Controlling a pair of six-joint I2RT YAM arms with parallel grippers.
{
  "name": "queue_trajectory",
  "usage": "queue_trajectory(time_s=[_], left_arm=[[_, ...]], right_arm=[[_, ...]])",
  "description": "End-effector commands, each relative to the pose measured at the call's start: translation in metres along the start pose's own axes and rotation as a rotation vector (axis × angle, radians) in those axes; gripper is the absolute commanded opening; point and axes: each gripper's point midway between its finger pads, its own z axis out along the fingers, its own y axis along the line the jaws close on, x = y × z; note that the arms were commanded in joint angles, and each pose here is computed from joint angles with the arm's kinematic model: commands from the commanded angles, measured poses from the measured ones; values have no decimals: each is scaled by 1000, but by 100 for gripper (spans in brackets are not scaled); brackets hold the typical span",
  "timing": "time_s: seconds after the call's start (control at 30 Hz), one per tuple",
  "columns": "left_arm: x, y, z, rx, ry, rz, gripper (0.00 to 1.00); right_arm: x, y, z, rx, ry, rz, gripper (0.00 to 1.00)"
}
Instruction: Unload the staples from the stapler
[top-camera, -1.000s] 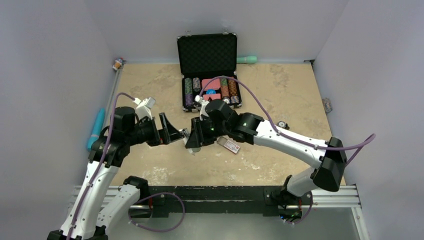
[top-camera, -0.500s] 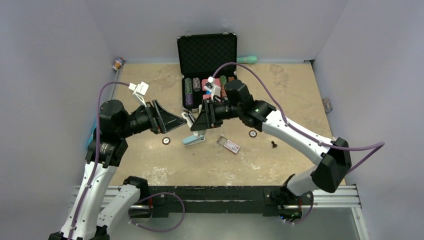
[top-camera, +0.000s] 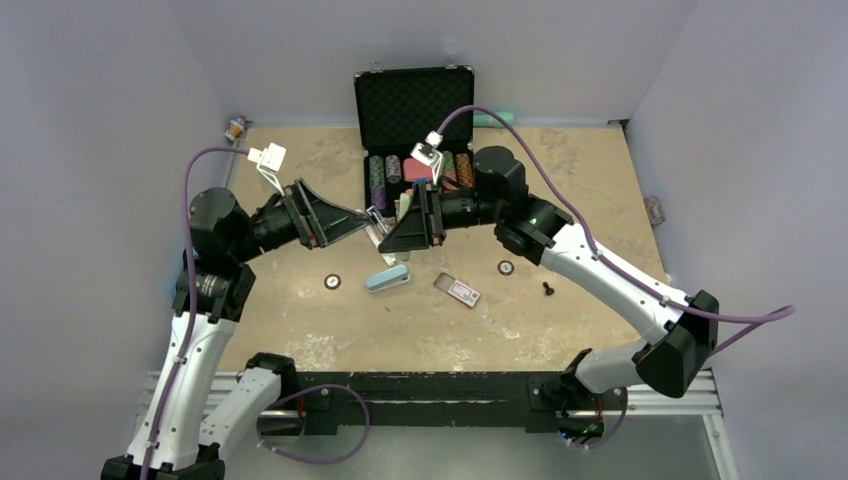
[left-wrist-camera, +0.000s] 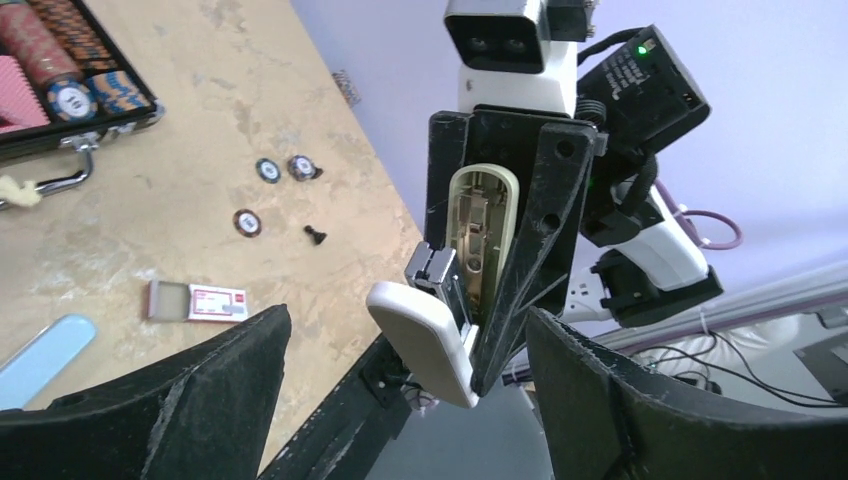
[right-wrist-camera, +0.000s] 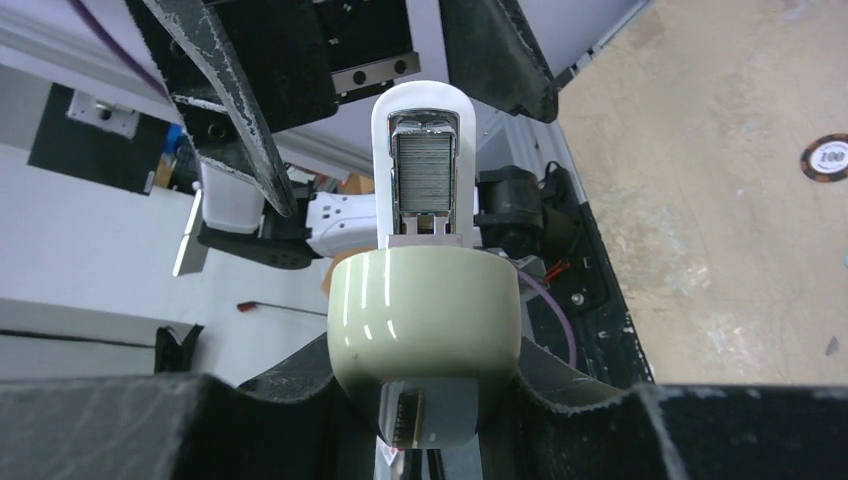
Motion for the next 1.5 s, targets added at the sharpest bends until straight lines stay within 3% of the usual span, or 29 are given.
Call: queue_trajectory(time_s=[0.0,0.83,1.23,1.47], left_arm=[[-11,-30,2,146,-4,44,90],[-35,-63,4,261,-65,88,76],[-34,-63,1,246,-79,64,57],[-35,-62,3,238,-84,55,54]], right_arm=[[-21,52,-9,-171,-39,-84,0],[-36,62,-2,-239,-84,-42,0],[-41,62,0,-242,-98,-33,0],[-41,62,1,-241,-99,-28,0]])
